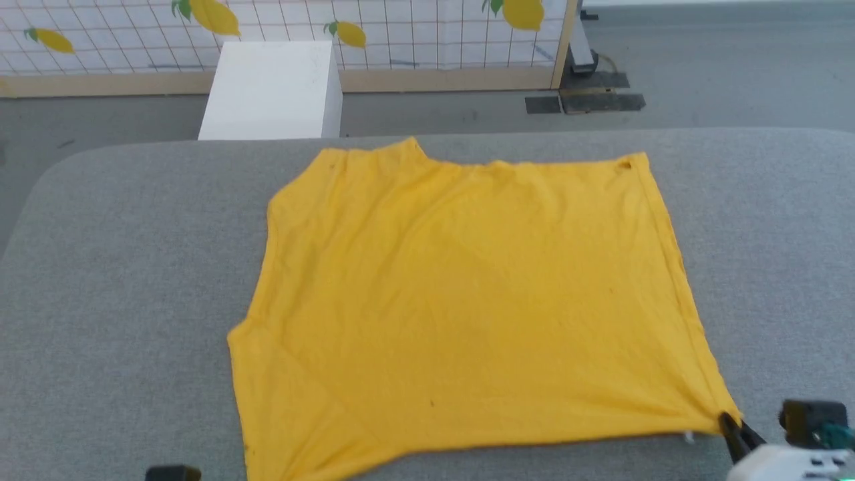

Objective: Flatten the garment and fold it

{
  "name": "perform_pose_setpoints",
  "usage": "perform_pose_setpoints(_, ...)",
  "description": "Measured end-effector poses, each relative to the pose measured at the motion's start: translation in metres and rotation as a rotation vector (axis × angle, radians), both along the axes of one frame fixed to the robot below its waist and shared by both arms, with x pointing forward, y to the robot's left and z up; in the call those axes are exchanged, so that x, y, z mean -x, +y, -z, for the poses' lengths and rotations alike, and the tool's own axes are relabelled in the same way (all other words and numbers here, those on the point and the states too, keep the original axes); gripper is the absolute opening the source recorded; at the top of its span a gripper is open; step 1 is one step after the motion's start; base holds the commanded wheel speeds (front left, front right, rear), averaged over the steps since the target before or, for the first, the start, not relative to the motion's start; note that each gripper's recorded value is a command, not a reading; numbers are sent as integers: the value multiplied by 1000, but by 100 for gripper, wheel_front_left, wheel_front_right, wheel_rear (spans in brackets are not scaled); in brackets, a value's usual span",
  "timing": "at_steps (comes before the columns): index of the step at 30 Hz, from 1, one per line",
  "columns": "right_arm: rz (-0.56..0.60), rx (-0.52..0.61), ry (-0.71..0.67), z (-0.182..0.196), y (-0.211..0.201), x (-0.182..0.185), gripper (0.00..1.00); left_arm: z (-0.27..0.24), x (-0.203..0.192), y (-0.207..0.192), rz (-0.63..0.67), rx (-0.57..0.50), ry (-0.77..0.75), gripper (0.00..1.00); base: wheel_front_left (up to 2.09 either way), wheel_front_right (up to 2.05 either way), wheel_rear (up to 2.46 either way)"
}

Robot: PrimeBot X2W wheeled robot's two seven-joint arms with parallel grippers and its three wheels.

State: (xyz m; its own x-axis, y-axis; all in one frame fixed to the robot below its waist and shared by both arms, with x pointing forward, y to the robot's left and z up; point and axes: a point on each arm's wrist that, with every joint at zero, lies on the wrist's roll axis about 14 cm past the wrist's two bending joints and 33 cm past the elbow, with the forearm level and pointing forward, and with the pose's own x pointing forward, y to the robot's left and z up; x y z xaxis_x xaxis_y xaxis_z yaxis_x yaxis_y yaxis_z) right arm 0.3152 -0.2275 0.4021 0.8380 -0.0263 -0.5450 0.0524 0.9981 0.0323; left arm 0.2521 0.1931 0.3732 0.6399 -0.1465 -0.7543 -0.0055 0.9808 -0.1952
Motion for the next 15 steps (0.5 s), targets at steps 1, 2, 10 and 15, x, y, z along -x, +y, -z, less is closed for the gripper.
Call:
perform_pose_setpoints(1, 13, 4, -2, -1, -3, 5, 0, 0, 5, -1, 4, -5, 2, 0, 0, 0, 0)
perform_pose_setpoints(2, 24, 8, -13, -3, -5, 8, 0, -2, 6, -3, 6, -9, -17, 0, 0, 0, 0)
perform_pose_setpoints(10, 21, -4, -226, -27, 5, 0, 0, -42, -35, -12, 34, -108, -411, 0, 0, 0, 0)
perform_pose_setpoints(15, -2, -20, -288, -29, 17, -7, 0, -74, -73, -18, 36, -137, -652, 0, 0, 0, 0)
